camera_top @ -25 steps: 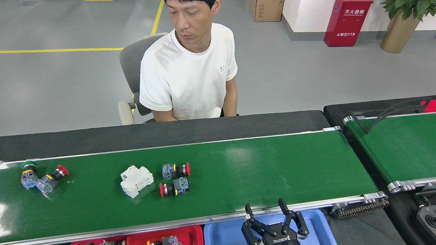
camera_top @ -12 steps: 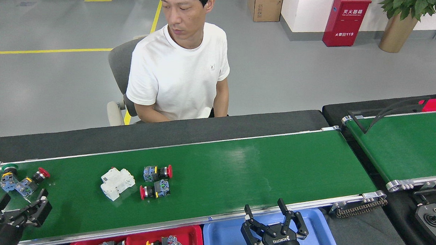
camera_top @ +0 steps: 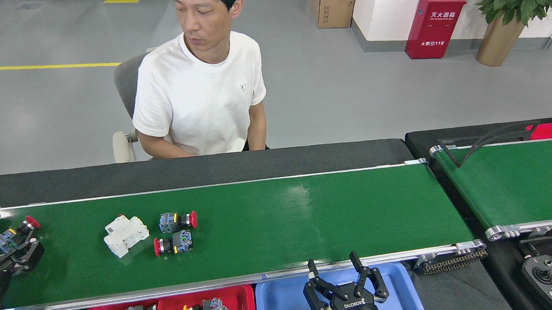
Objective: Pick switch part from conveyor to tray
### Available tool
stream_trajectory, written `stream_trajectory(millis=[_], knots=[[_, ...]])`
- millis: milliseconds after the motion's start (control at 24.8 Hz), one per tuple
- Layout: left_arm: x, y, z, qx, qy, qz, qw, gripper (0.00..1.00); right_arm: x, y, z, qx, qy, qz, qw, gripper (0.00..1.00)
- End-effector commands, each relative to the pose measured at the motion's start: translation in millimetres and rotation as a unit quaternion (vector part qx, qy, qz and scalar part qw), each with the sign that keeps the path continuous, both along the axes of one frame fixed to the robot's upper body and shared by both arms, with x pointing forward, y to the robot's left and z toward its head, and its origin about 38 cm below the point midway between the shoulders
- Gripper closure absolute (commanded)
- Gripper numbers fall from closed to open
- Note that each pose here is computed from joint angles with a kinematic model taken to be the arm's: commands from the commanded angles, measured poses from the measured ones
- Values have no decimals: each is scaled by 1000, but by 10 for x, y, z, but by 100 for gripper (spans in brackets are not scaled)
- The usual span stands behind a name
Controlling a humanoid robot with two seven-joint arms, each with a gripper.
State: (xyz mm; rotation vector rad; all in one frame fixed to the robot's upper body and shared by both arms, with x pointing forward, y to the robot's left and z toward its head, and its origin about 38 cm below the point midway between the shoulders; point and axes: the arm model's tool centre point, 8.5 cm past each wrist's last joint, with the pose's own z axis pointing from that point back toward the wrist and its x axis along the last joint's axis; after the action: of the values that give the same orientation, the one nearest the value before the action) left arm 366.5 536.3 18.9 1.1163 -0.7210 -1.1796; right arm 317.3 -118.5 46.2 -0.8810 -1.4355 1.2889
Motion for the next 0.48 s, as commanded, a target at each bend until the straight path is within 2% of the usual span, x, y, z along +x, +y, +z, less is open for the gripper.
stream_trajectory(millis=[0,80,121,161,201,282,443], knots=[[101,116,168,8,-21,10,1000,31,42,23,89,5,-15,2,1000,2],[170,148,236,7,-40,13,999,48,42,23,84,5,-14,2,1000,2],[188,145,244,4,-41,12,999,54,42,23,82,5,-14,2,1000,2],[191,152,247,3,-41,13,999,66,42,23,84,5,-14,2,1000,2],[193,157,255,2,-42,11,999,88,42,23,84,5,-14,2,1000,2],[176,156,238,-2,-41,8,999,94,42,19,82,5,-14,2,1000,2],[124,103,172,-24,-45,-4,999,96,36,6,71,5,-12,0,1000,2]])
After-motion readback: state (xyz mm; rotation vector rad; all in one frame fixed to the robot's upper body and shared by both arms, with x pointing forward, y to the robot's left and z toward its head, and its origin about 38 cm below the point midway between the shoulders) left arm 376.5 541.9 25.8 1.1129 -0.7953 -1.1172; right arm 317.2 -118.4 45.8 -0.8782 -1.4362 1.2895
